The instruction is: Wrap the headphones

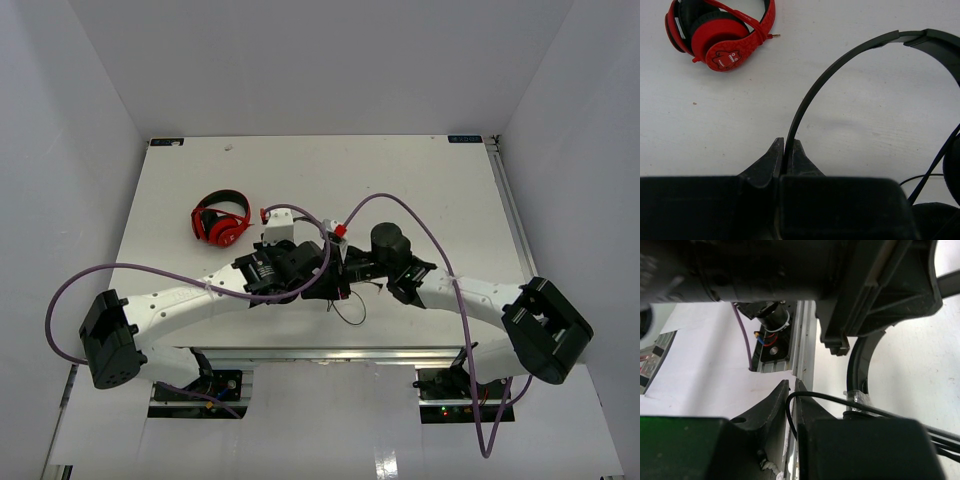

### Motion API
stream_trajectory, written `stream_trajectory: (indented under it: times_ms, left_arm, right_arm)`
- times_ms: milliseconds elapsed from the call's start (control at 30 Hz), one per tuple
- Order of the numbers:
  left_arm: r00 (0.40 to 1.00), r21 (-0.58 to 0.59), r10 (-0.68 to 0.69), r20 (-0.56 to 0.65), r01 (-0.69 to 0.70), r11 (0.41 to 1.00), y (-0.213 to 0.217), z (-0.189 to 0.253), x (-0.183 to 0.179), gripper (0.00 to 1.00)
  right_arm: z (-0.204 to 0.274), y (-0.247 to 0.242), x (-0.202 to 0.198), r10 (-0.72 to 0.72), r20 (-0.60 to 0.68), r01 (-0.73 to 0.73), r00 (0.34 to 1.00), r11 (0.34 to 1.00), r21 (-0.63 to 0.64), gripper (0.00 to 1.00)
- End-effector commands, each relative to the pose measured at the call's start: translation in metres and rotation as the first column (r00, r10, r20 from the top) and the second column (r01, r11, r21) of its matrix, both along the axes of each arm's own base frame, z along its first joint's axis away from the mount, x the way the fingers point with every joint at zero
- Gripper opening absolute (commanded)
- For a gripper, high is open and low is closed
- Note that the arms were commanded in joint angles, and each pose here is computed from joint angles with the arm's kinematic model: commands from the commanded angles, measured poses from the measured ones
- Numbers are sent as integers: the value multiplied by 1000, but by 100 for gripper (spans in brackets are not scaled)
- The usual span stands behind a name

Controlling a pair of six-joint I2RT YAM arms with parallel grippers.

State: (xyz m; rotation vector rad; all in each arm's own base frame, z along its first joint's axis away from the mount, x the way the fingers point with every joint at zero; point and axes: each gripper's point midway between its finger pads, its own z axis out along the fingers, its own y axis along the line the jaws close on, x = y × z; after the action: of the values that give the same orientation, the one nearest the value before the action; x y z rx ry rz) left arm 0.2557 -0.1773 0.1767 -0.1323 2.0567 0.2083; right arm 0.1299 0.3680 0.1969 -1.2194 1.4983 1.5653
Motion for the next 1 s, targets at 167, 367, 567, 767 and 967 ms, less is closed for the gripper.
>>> stream_trajectory:
  times_ms: [167, 367, 567, 767, 967]
  left_arm:
    - [992, -178, 109, 68, -95, 979, 1, 32, 4, 0]
    - [990, -261, 115, 83, -90, 961, -1, 47, 3, 0]
    - [986, -294, 136, 92, -104, 950, -1, 53, 3, 0]
    - [986, -328, 144, 88, -108, 939, -2, 56, 2, 0]
    - [985, -360, 149, 90, -107, 927, -1, 60, 0, 0]
  right_arm:
    - [-7, 6, 15, -227, 87, 229, 970, 973, -16, 14]
    - [-13, 4, 17, -330, 135, 337, 934, 941, -30, 14]
    - [-18, 4, 23, -392, 139, 402, 909, 915, -44, 16]
    - [-27, -1, 33, -467, 168, 481, 868, 875, -53, 15]
    - [-36, -10, 41, -517, 191, 531, 835, 847, -30, 15]
